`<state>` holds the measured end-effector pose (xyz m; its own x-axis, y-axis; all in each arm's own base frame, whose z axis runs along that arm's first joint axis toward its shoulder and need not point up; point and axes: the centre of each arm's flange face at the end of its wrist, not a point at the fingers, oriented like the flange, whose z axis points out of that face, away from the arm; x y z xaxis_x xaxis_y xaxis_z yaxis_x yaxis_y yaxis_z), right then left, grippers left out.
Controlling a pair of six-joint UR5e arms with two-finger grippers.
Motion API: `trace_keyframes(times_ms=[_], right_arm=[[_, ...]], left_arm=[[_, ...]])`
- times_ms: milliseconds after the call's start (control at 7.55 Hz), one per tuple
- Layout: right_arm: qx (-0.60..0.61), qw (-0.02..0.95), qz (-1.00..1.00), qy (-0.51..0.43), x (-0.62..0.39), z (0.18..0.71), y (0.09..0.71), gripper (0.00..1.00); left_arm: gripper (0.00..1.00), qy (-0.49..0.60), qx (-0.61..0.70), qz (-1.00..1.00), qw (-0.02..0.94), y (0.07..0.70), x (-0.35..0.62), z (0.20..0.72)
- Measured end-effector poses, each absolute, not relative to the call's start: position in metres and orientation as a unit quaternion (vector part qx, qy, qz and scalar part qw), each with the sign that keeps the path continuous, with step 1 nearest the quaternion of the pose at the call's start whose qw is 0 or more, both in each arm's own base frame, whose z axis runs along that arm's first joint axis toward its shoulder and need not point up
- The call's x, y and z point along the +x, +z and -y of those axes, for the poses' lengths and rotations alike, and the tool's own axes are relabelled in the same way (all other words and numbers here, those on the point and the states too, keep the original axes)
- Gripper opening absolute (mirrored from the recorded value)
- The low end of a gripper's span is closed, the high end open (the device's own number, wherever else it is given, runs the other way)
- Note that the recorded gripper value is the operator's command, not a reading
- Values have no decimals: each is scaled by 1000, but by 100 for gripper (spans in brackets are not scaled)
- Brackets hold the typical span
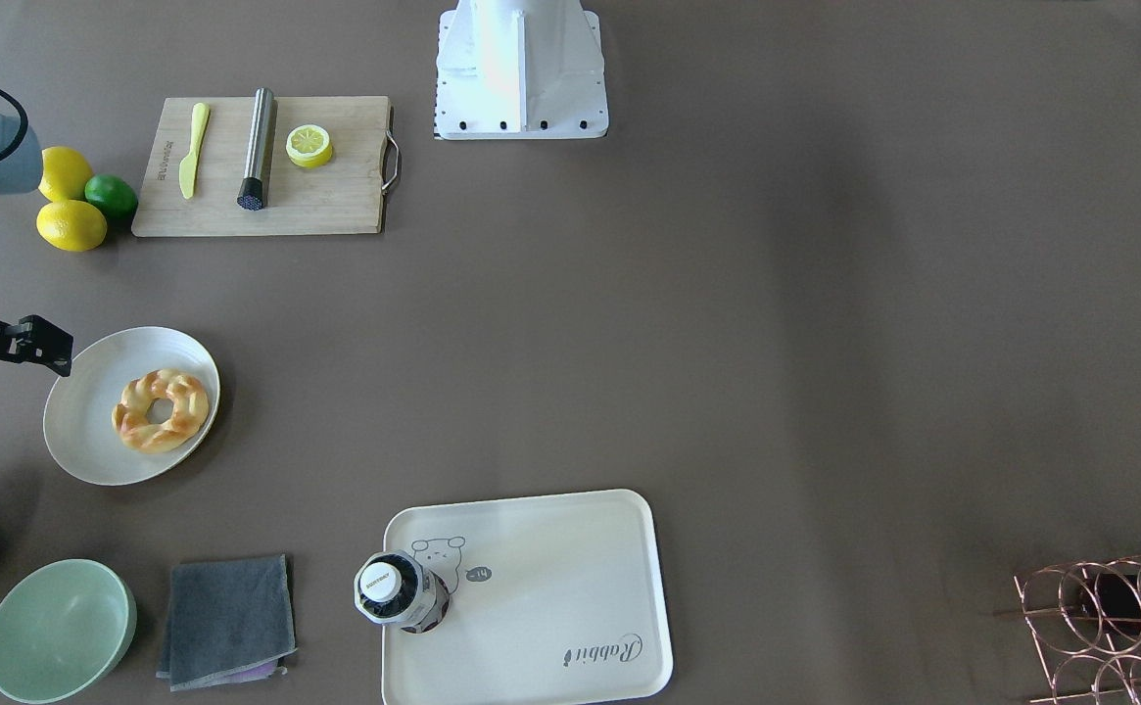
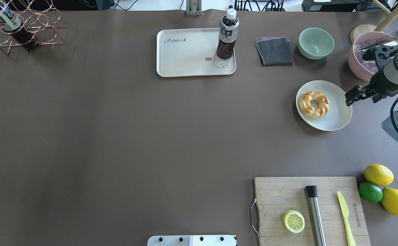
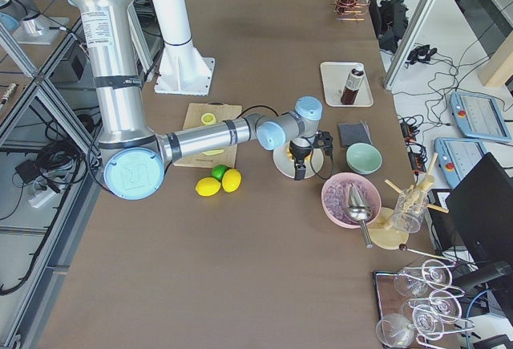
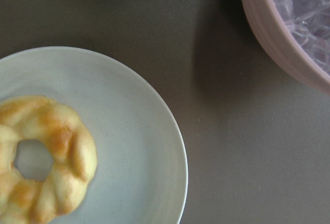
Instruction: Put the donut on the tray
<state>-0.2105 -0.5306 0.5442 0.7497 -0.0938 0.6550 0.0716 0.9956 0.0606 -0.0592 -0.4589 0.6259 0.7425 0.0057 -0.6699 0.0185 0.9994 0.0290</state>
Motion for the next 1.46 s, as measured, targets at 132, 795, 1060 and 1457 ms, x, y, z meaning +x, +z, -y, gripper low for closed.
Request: trace_keyframes(times_ms=[132,795,1060,1457], right_arm=[[26,932,362,-28,-215,536,559,100],[23,924,380,27,-231,536,589,51],[15,923,382,43,-238,531,591,4],[9,922,384,50,-239,527,591,0]], left_arm=[[99,-2,23,-359,933,624,-59,460],[99,4,38,-359,932,621,-59,463],[99,4,39,-359,932,620,-59,463],[99,5,40,-359,932,619,-59,463]])
